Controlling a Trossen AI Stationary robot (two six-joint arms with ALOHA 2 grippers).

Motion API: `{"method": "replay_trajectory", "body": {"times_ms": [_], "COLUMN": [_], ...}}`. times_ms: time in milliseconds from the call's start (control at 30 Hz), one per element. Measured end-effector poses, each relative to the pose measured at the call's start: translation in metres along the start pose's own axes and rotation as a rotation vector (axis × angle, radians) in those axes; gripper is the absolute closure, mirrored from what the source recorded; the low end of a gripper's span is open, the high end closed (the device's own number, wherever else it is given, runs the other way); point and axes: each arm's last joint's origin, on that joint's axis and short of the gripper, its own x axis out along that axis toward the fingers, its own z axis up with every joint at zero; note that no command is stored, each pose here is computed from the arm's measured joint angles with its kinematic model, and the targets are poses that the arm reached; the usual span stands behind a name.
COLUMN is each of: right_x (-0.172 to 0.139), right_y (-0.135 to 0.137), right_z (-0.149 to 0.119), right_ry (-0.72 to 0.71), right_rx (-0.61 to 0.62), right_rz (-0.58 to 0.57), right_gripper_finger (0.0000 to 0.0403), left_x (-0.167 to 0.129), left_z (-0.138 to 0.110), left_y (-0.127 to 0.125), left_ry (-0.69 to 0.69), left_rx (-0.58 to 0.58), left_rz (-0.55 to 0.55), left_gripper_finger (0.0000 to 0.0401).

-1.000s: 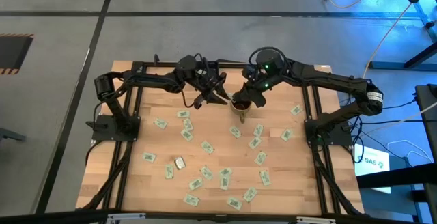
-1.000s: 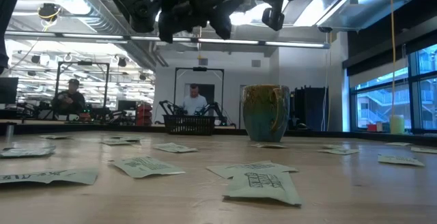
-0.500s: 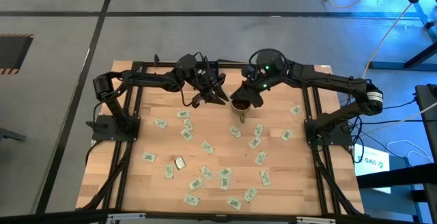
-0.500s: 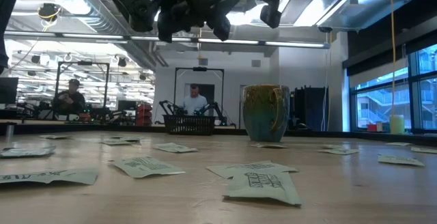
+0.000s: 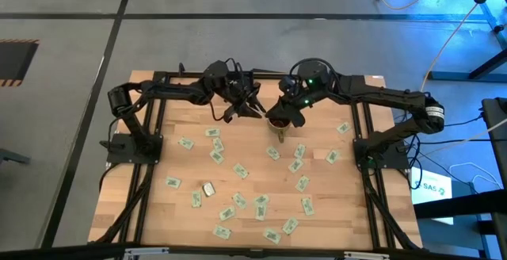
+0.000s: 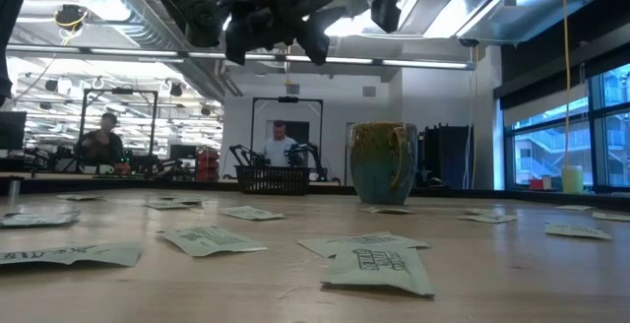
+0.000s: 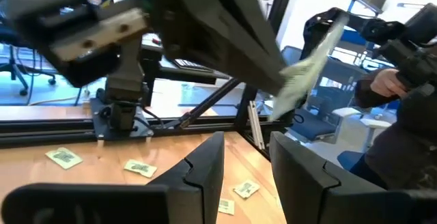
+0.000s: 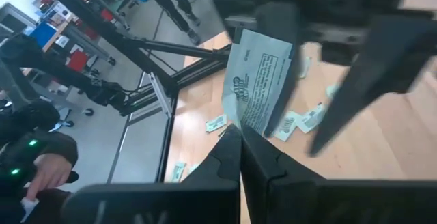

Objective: Pick and place Stevia / Truvia into bins
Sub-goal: Put the stevia packet into the black container

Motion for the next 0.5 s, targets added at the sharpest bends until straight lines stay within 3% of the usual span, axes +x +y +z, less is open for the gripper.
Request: {"method": "replay_trajectory", "body": {"times_ms": [500], "right_x": [0.0005], "right_y": [-0.0008], "right_z": [-0.0047], "right_ry": [0.04], "right_rx": [0.024], "right_rz": [-0.017], "right_gripper_finger": [0.0401], "left_x": [0.0008], "left_z": [0.0024], "left_y": [-0.0037], "left_ry": [0.003], "left_rx": [0.044], "left_rz": [-0.078], "left_gripper_finger": [0.0287]}}
